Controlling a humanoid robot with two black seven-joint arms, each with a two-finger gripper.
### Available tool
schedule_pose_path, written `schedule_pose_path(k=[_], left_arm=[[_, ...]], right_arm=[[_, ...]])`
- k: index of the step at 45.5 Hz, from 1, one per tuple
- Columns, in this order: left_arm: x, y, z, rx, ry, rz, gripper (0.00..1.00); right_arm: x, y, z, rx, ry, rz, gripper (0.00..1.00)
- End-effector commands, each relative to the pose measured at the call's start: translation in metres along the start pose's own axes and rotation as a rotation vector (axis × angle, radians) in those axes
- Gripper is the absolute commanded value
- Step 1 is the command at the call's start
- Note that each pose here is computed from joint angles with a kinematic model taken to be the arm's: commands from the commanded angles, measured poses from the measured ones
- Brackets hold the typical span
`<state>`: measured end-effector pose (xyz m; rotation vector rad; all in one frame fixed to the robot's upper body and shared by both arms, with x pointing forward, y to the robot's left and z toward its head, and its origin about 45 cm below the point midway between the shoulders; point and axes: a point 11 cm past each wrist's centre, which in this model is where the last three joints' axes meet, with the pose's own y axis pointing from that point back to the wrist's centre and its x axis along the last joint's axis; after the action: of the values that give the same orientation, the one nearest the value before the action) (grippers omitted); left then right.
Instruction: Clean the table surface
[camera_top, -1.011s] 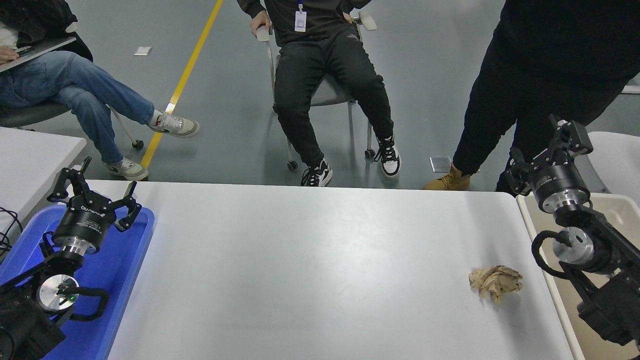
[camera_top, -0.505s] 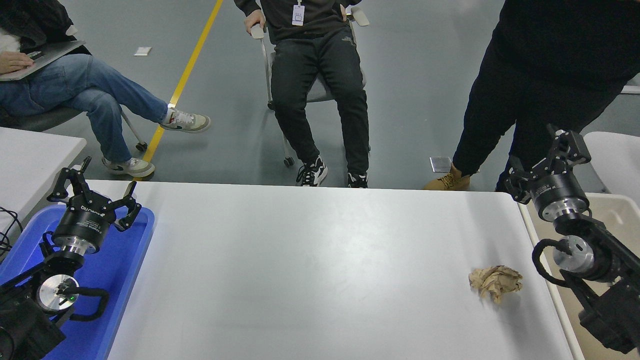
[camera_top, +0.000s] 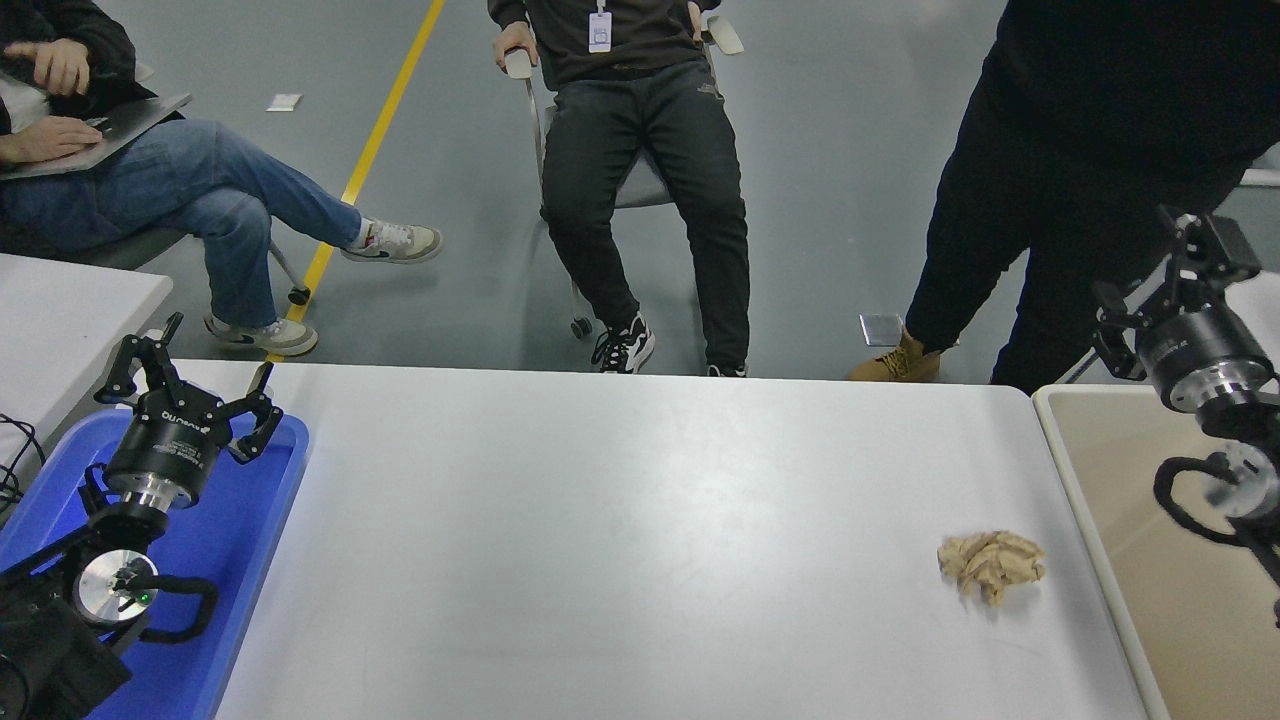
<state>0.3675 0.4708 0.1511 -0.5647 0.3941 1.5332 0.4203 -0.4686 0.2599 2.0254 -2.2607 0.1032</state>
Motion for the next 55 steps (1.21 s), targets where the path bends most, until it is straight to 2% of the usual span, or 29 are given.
schedule_pose_path(k=[1, 14, 22, 28, 38, 55], left_arm=[[0.000, 0.000, 0.000, 0.000, 0.000, 0.000, 1.00], [0.000, 0.000, 0.000, 0.000, 0.000, 0.000, 1.00], [0.000, 0.000, 0.001, 0.000, -0.001, 0.000, 1.00], [0.000, 0.000, 0.000, 0.000, 0.000, 0.000, 1.00], [0.000, 0.000, 0.000, 0.000, 0.000, 0.000, 1.00], [0.000, 0.000, 0.000, 0.000, 0.000, 0.000, 1.00]], right_arm=[[0.028, 0.005, -0.013, -0.067, 0.264, -0.055, 0.98], [0.002, -0.021, -0.067, -0.031, 0.843, -0.286, 0.98], [-0.015, -0.016, -0.058, 0.009, 1.196, -0.468, 0.98], [-0.026, -0.005, -0.044, 0.067, 1.365, -0.636, 0.98], [-0.029, 0.019, -0.003, 0.032, 1.445, -0.858, 0.98], [-0.036, 0.039, 0.037, -0.039, 1.471, -1.015, 0.98]])
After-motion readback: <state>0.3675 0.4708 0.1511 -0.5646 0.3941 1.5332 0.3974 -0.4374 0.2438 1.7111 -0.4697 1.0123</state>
